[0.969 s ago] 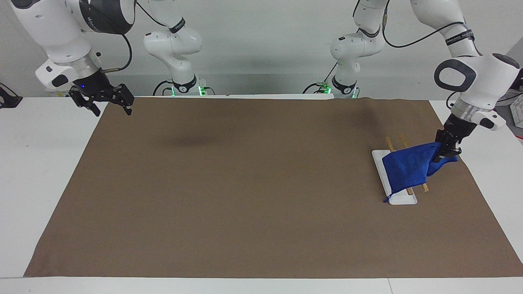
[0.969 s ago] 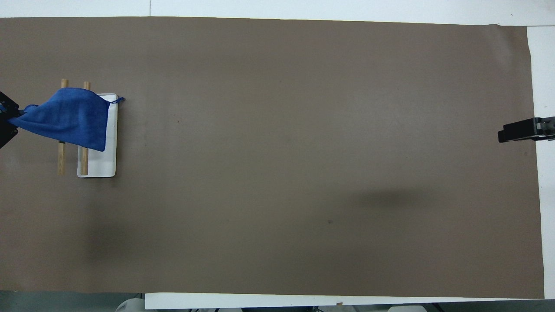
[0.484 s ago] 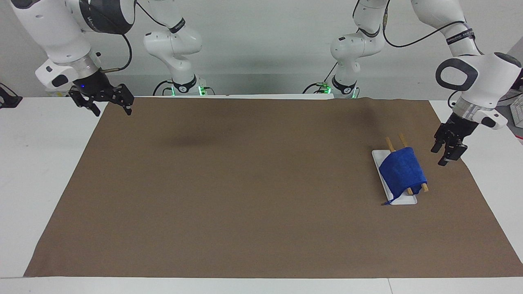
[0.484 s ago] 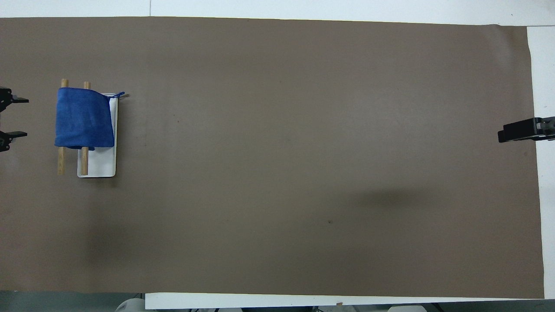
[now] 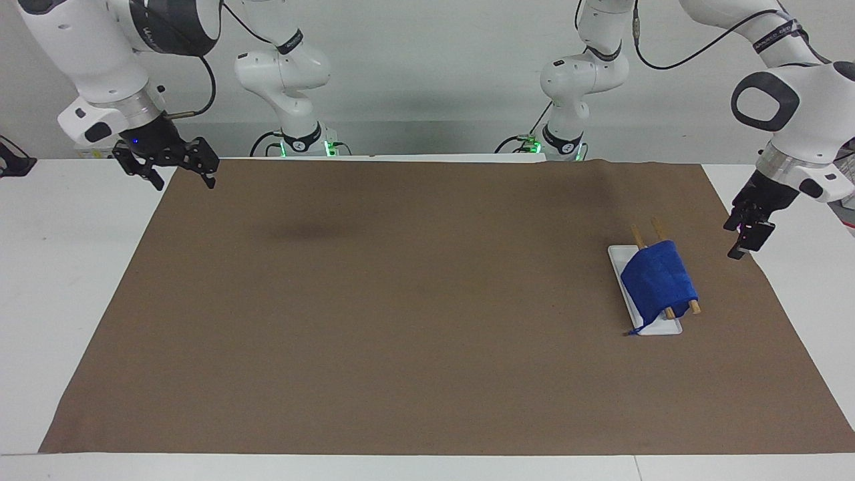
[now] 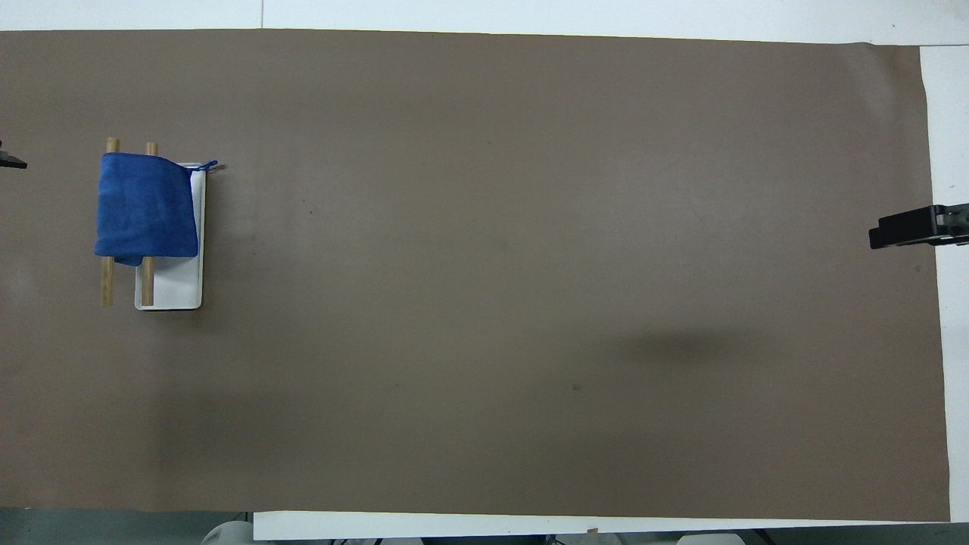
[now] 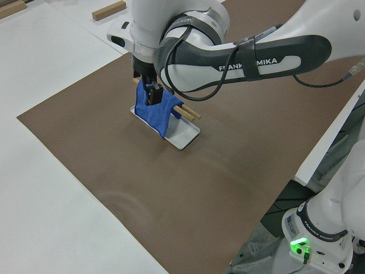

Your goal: Right arm passes towel to left arm to hang

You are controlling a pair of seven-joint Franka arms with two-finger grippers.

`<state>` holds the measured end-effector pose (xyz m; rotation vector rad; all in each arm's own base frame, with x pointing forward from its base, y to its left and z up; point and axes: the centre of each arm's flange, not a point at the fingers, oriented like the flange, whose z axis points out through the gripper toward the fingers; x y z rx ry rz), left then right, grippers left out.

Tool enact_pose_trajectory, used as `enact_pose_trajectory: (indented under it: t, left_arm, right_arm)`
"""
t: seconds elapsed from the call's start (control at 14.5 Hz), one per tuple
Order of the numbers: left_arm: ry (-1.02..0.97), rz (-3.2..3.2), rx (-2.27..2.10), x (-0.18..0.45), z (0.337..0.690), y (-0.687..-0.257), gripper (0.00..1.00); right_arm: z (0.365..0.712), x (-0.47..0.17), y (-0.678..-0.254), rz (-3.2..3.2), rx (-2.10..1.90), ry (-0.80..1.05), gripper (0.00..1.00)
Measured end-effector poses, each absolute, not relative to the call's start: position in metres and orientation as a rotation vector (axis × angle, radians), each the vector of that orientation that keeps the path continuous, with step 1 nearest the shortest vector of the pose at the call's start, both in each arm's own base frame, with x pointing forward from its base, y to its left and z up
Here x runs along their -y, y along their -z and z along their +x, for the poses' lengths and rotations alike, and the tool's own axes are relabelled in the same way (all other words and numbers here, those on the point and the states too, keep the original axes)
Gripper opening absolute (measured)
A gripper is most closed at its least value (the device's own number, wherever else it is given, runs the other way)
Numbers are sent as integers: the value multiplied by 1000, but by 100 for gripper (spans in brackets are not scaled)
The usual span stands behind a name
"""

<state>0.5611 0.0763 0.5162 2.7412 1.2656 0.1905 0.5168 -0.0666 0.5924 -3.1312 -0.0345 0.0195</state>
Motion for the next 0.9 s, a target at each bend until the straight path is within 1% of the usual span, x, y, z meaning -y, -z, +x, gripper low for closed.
enact_pose_trajectory:
  t: [0.14,0.28,0.55,0.69,0.9]
  left_arm:
    - [-96,2889,-1028,-52,558,-539,100]
    - [-6,2979,-817,-35,550,-573,100]
    - [185,3092,-312,-1,523,-635,100]
    - [214,3120,-165,17,519,-643,100]
    - [234,3123,-28,31,524,-635,100]
  right_arm:
    - [517,67,-592,-3131,34,-19,100]
    - [517,67,-592,-3131,34,-19,100]
    - [517,67,-592,-3131,34,-19,100]
    - [517,67,-592,-3131,34,-19,100]
    - [517,67,-592,-3131,34,-19,100]
